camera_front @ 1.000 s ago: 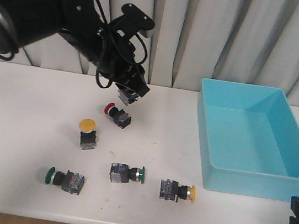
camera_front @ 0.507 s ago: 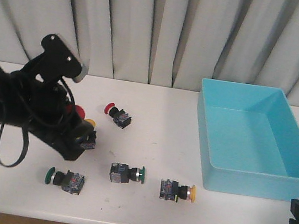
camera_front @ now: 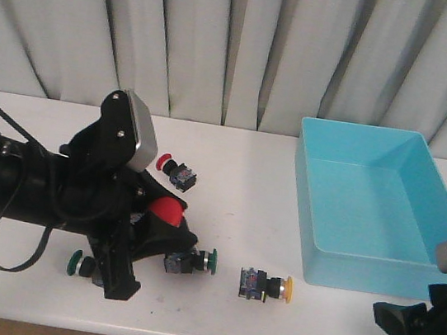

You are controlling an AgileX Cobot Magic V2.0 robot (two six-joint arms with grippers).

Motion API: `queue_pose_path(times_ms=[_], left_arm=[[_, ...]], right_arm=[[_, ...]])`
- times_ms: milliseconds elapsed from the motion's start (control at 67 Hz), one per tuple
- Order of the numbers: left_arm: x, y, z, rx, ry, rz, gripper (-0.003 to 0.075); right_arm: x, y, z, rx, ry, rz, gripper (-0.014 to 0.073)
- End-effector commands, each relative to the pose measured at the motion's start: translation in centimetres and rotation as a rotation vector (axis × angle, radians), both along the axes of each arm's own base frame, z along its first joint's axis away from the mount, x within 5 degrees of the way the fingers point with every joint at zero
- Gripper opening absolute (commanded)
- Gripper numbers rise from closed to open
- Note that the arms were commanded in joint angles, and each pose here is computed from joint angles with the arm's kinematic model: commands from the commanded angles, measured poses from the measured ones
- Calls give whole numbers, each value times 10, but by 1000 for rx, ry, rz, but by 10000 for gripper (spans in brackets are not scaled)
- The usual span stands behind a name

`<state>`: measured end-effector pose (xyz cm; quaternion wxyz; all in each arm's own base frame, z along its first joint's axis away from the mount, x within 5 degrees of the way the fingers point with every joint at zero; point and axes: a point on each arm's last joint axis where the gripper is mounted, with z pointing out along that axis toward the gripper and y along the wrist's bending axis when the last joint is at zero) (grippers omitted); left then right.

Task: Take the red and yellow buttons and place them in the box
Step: 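Pass the red button from the left gripper to the right gripper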

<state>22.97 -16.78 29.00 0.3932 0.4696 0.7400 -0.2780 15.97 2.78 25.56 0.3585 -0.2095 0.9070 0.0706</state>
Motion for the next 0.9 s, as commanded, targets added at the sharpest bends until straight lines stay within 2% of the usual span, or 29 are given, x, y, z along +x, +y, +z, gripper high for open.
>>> queue_pose_path(times_ms=[0,104,239,388,507,642,881], left_arm=[[0,-10,16,-133,-89,-106,184],[2,-16,12,-178,-118,-179,185],[1,-22,9,-216,-140,-267,185],[-4,-24,8,-224,-193,-359,185],[-7,-24,10,-242,-209,-401,185],[-10,-25,12,-267,-212,-440,185],[-12,-25,12,-276,-206,-457,185]], right_arm=[[11,10,17,20,-72,141,536],[15,20,15,47,-61,312,524],[19,32,15,130,-78,426,505],[20,57,13,78,-167,595,476],[25,77,13,19,-231,654,472],[27,104,16,-33,-287,831,472],[33,126,21,1,-317,913,472]])
